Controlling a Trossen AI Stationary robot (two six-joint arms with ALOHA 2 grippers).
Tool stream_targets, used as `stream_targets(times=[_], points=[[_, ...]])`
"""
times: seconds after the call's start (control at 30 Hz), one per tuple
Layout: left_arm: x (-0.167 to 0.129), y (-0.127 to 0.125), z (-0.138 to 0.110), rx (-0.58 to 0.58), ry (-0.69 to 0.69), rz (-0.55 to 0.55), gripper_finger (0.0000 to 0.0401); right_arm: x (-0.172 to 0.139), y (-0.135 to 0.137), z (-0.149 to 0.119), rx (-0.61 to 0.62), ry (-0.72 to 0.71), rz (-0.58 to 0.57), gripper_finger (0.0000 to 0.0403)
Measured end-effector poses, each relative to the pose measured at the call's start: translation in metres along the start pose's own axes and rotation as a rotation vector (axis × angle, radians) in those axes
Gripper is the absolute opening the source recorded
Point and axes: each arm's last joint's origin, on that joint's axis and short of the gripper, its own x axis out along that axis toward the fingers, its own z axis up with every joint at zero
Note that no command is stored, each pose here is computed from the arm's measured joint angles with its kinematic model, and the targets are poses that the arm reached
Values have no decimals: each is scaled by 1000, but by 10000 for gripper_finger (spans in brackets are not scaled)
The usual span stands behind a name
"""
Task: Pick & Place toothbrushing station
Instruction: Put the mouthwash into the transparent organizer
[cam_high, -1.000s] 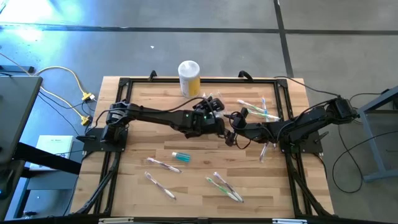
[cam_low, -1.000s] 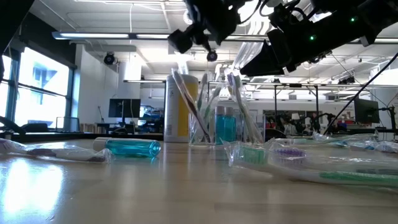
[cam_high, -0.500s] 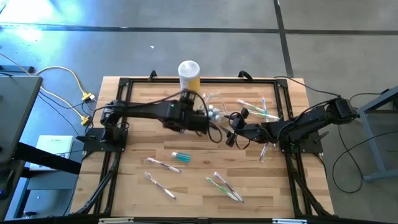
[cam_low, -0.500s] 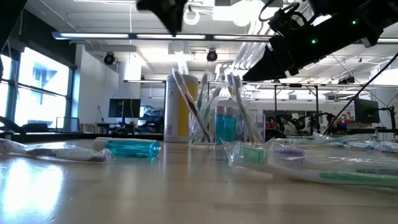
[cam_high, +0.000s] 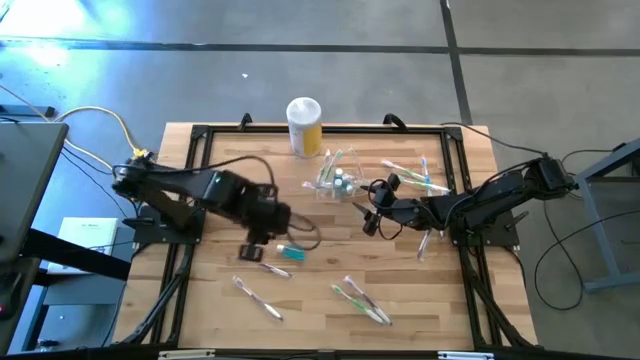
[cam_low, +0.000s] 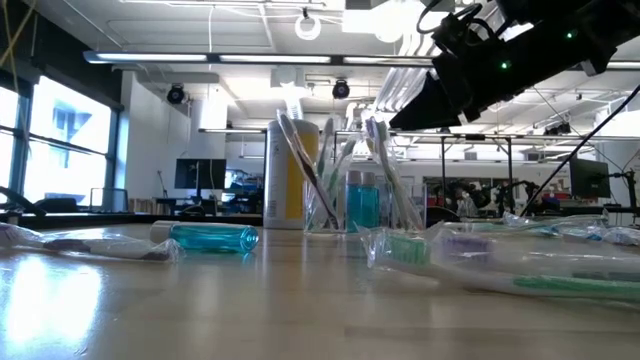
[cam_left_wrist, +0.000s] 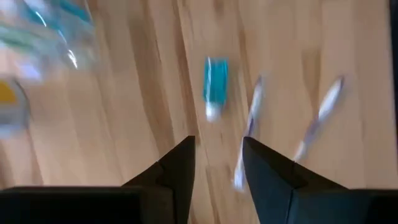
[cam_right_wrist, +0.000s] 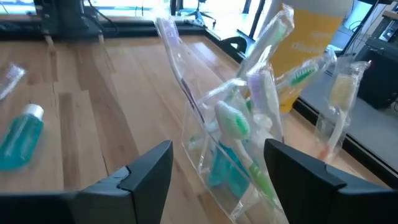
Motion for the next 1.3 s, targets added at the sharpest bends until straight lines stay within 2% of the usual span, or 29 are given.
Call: stream_targets(times=[0.23, 0.37, 0.53, 0.93, 1.3], points=[[50, -22, -23, 30, -128, -11, 129, 0, 0, 1, 6, -7, 1, 245], [87, -27, -36, 60, -104, -9, 129, 0, 0, 2, 9, -17, 1, 245], [118, -28, -45, 97, -139, -6, 129, 0, 0, 2, 8, -18, 0, 245], [119, -29, -41, 167, -199, 6, 129, 0, 0, 2, 9, -17, -1, 245], [119, -28, -38, 145, -225, 33, 130, 0, 0, 2, 8, -17, -1, 245]])
